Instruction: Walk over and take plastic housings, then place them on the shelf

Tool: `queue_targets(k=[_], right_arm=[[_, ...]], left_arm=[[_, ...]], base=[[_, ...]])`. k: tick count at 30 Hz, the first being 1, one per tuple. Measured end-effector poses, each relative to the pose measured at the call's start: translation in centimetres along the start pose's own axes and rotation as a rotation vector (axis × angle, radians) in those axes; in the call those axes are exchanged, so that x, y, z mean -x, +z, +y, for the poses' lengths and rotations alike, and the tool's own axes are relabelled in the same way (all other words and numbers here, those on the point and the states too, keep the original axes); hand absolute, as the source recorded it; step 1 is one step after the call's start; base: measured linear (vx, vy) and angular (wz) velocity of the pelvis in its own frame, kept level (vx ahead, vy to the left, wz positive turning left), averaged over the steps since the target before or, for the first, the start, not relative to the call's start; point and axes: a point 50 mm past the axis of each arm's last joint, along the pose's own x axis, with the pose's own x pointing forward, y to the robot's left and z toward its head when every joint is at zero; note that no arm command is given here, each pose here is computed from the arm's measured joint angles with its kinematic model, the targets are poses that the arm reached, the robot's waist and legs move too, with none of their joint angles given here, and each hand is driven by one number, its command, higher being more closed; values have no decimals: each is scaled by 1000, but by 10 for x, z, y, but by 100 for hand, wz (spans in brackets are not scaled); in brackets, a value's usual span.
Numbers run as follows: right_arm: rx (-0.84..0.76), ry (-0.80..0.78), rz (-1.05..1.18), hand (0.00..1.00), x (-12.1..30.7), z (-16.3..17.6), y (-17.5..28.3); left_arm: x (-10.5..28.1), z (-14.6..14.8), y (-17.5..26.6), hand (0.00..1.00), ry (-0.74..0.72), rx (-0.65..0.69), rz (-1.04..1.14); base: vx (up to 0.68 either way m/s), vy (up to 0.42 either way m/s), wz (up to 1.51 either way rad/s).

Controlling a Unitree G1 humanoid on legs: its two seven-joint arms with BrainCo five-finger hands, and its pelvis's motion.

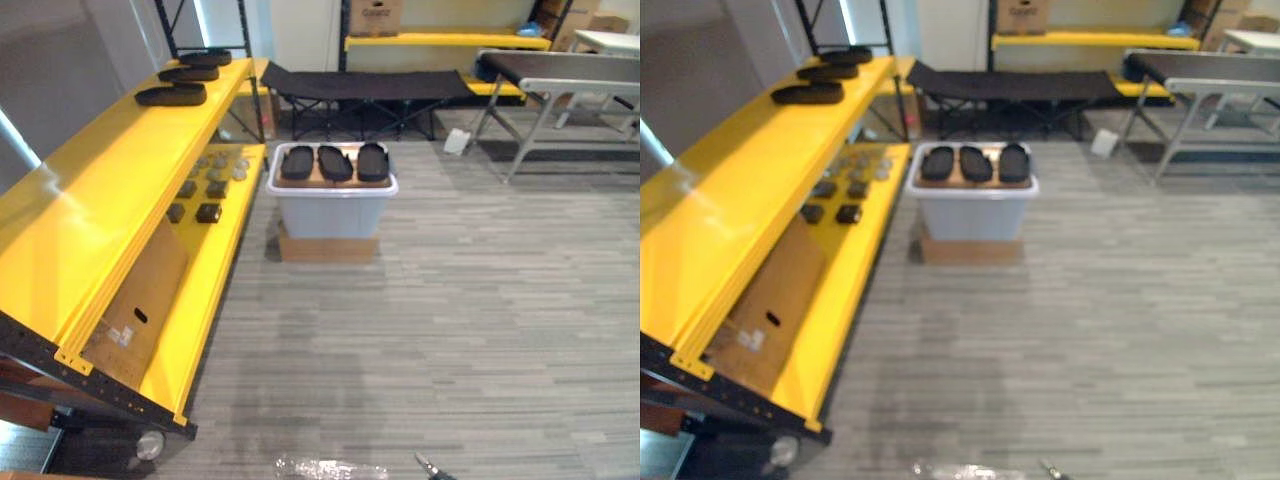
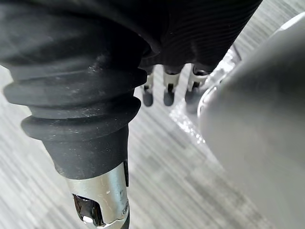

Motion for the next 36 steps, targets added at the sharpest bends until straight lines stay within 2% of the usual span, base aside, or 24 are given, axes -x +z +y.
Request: queue_targets(k=[11, 16, 18, 21, 25, 31, 33, 36], right_arm=[[21, 9, 6, 0, -1, 4, 0], [-13, -5, -57, 0, 0, 2, 14], [-35, 9, -104, 0, 1, 4, 26], [-66, 38, -77, 0, 0, 11, 14], [-154, 29, -46, 0, 1, 2, -1], [-152, -59, 38, 0, 10, -31, -32], [-141, -73, 43, 0, 12, -39, -31], [-66, -77, 16, 0, 10, -39, -16]], left_arm=[[0, 2, 5, 0, -25, -17, -22], [0, -9, 10, 0, -41, -133, -31], [1, -5, 18, 0, -38, -152, -49], [1, 5, 22, 0, -18, -150, -57], [1, 3, 20, 0, -23, -78, -55], [3, 0, 23, 0, -38, 78, -94], [3, -3, 13, 0, -55, 159, -83], [3, -10, 20, 0, -79, 245, -117]], base=[[0, -11, 10], [-37, 30, 15], [19, 59, 20], [12, 19, 11], [91, -41, -16], [236, -162, -22], [440, -278, -2], [452, -320, 14]])
